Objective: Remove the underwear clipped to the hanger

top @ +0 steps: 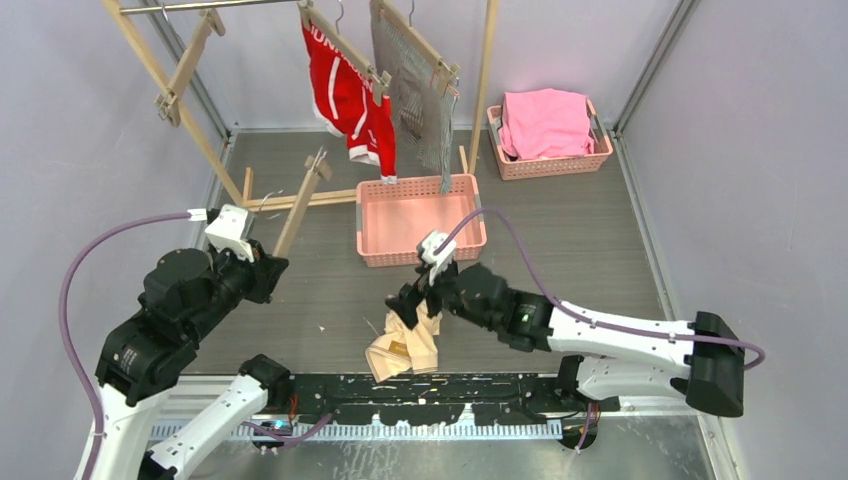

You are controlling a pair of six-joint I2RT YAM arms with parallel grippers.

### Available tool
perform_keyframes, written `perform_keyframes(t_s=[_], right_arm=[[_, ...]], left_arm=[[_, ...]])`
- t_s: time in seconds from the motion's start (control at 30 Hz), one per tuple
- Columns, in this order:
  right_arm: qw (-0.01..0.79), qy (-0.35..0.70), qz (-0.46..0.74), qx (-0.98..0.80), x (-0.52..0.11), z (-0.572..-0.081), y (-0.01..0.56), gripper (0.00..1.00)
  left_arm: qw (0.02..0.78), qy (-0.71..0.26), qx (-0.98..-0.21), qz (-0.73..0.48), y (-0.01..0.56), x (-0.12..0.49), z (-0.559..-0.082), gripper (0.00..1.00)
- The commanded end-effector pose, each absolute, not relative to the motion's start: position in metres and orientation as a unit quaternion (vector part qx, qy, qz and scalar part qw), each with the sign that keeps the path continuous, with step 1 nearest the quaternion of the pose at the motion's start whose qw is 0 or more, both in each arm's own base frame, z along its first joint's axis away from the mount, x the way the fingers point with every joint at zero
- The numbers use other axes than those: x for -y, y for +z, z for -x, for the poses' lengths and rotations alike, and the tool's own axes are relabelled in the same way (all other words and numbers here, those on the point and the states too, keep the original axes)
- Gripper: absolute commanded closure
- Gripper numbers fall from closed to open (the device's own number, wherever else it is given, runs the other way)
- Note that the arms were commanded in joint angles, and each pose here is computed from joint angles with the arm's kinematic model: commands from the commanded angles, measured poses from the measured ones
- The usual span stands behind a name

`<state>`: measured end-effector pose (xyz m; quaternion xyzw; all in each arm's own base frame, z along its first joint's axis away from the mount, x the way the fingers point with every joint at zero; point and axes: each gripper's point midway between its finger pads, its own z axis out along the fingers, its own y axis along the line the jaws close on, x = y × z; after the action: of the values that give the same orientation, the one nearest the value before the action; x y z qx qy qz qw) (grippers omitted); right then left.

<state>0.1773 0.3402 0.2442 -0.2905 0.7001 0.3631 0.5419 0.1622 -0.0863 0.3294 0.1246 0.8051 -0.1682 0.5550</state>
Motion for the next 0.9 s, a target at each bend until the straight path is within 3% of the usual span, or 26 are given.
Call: perform_keyframes(t_s=[0.0, 0.23, 0.47, 0.5, 0.53, 0.6, 0.63, 0.87], right_arm=[[0.498, 0.235, 0.286, -0.784, -0.306, -0.174, 0.153, 0.00], [0.438, 0.262, 0.322, -0.797, -0.327, -0.131, 0.096, 0.00], [0.415, 0.279, 0.328, -0.801, -0.348, -0.123, 0.063, 0.01], [0.412, 0.274, 0.329, -0.805, -0.348, -0.124, 0.058, 0.07], [0.409, 0.265, 0.329, -0.809, -0.348, -0.125, 0.052, 0.24], [0.400, 0.238, 0.324, -0.823, -0.345, -0.129, 0.042, 0.83], [0.399, 0.228, 0.322, -0.827, -0.345, -0.131, 0.041, 0.97], [0.462, 0.213, 0.299, -0.807, -0.338, -0.151, 0.102, 0.99]], left_arm=[[0.541, -0.049, -0.836, -0.079, 0.314, 0.042, -0.169, 1.00], [0.529, 0.010, -0.846, -0.064, 0.305, 0.031, -0.189, 1.00], [0.522, 0.049, -0.849, -0.070, 0.306, 0.037, -0.221, 1.00], [0.523, 0.057, -0.848, -0.070, 0.306, 0.037, -0.226, 1.00], [0.522, 0.065, -0.848, -0.070, 0.307, 0.037, -0.231, 1.00], [0.521, 0.068, -0.848, -0.071, 0.311, 0.039, -0.241, 1.00], [0.525, 0.063, -0.846, -0.072, 0.316, 0.041, -0.245, 1.00], [0.518, 0.039, -0.852, -0.065, 0.338, 0.040, -0.288, 1.00]])
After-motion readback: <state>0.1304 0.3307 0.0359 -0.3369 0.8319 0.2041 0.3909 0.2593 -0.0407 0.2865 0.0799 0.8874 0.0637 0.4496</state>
